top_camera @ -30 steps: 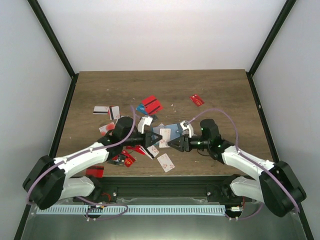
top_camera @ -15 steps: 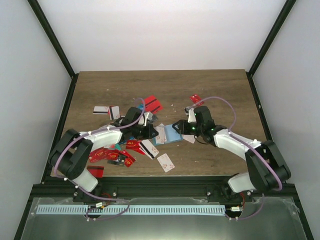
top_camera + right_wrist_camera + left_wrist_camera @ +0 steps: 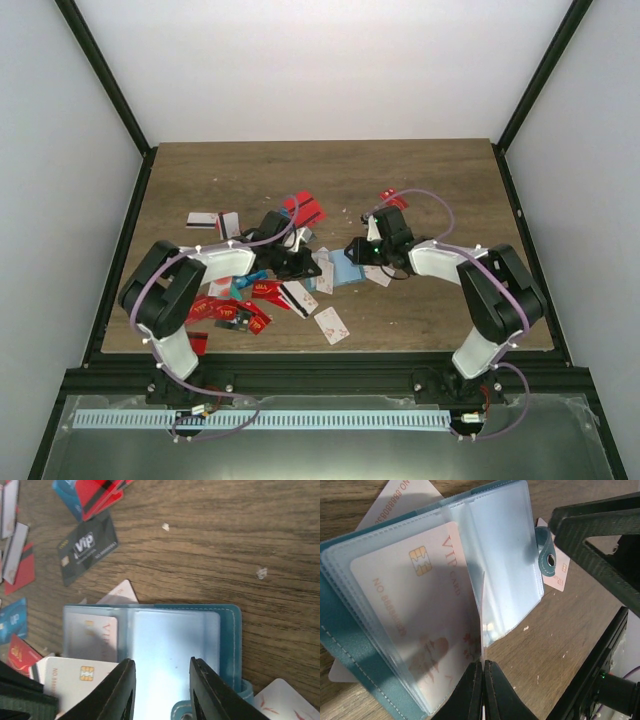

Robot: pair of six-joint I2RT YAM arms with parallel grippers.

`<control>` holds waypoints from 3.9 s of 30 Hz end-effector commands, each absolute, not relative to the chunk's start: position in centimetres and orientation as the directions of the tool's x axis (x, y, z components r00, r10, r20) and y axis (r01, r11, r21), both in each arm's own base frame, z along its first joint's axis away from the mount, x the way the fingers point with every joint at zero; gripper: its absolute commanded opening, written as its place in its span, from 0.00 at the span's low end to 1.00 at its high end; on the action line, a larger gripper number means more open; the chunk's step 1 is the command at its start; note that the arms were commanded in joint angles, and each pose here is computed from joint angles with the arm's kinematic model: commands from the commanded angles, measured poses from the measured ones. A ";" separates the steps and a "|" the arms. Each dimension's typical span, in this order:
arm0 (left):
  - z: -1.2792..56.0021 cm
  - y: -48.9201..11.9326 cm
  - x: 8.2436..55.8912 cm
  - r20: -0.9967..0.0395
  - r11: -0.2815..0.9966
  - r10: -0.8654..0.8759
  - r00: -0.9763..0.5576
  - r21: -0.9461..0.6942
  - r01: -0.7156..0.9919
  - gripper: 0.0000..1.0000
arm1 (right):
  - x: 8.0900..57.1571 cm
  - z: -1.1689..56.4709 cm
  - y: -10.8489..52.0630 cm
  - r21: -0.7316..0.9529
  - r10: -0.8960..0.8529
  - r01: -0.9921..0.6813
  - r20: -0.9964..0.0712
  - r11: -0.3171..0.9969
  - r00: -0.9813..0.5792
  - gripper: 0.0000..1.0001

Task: Put the credit cards into the card holder

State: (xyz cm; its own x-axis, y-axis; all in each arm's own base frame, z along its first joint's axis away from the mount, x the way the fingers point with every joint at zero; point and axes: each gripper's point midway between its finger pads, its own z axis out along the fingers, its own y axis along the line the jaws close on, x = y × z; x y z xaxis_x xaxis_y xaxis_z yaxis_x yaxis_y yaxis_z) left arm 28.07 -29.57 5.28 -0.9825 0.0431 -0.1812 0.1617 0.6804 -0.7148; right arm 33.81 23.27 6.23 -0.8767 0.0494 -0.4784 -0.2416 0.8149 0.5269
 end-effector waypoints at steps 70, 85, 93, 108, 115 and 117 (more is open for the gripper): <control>2.3 -31.9 32.3 -0.111 0.649 0.021 -0.994 -0.755 0.098 0.04 | 32.8 4.9 20.2 0.410 0.014 -0.208 -0.476 0.888 -0.879 0.23; 2.2 -32.0 31.7 -0.112 0.646 0.041 -0.993 -0.755 0.112 0.04 | 30.6 2.0 20.5 0.433 -0.024 -0.194 -0.368 0.880 -0.929 0.22; 2.4 -32.2 31.7 -0.114 0.633 0.052 -0.992 -0.764 0.121 0.04 | 27.8 3.1 22.7 0.564 -0.033 -0.208 -0.304 0.799 -0.952 0.23; 2.1 -32.8 31.2 -0.105 0.630 0.064 -0.992 -0.767 0.122 0.04 | 30.3 6.6 21.6 0.468 -0.005 -0.228 -0.432 0.854 -0.902 0.24; 1.9 -32.9 31.1 -0.106 0.635 0.068 -0.992 -0.762 0.125 0.04 | 33.1 6.1 20.0 0.388 0.005 -0.203 -0.472 0.899 -0.881 0.33; 1.9 -32.9 31.1 -0.107 0.636 0.067 -0.992 -0.761 0.125 0.04 | 33.2 5.2 20.3 0.395 -0.002 -0.204 -0.456 0.896 -0.890 0.33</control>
State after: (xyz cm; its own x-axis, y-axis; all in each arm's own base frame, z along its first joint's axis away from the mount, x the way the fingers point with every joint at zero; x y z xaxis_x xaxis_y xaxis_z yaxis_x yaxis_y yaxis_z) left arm 31.90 -33.17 3.81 -0.9890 0.0560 -0.1367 0.1426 0.6042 -0.7840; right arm 32.05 20.73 6.56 -0.8883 0.0141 -0.4591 -0.2127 0.8732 0.4384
